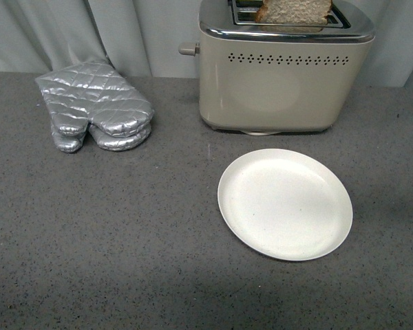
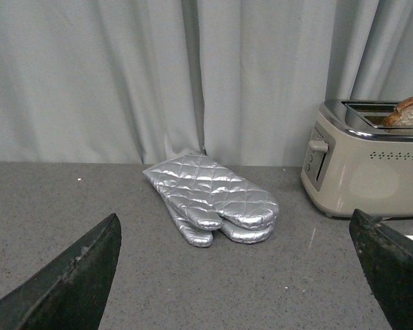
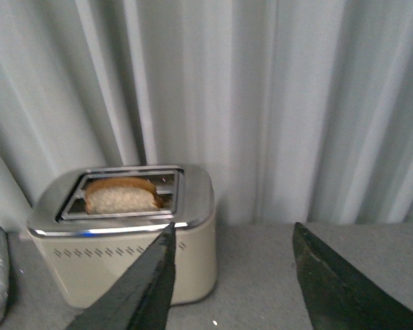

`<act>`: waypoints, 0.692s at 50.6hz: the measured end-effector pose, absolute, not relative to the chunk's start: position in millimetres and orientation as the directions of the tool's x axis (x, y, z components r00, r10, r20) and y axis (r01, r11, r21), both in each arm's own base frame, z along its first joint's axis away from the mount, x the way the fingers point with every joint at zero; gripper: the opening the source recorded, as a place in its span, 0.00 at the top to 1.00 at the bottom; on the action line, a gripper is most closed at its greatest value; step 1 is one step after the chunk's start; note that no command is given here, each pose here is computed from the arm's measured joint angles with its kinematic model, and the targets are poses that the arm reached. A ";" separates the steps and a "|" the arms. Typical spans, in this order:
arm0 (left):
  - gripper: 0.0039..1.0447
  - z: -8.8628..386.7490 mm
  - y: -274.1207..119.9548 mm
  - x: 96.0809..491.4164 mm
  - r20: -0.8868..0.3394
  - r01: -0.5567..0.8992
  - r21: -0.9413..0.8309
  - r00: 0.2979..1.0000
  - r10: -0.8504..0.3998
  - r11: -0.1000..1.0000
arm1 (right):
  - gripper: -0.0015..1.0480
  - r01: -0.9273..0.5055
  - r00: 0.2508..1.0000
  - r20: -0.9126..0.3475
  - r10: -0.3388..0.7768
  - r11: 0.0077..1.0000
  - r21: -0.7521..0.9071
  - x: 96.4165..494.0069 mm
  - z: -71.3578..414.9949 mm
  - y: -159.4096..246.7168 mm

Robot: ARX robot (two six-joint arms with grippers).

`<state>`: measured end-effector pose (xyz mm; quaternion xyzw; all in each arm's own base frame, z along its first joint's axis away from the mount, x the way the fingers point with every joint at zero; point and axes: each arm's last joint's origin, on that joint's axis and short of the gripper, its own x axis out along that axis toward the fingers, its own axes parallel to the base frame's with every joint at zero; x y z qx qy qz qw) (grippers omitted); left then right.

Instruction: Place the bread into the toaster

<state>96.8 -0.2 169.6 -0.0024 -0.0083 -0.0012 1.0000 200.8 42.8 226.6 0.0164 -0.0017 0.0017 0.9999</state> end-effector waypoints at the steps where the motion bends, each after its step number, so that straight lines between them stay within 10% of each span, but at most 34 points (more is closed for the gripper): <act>1: 0.06 169.6 -0.2 96.8 0.017 0.002 -0.005 1.000 -0.002 1.000 | 0.58 -0.003 1.000 0.002 0.003 1.000 0.029 199.5 225.0 41.7; 12: 0.06 169.6 -0.2 96.8 0.017 0.002 -0.005 1.000 -0.002 1.000 | 0.99 -0.005 1.000 -0.005 0.005 1.000 0.006 174.5 202.2 23.9; 35: 0.06 169.6 -0.2 96.8 0.017 0.002 -0.005 1.000 -0.002 1.000 | 0.99 0.003 1.000 -0.006 -0.003 1.000 0.003 140.3 179.5 0.2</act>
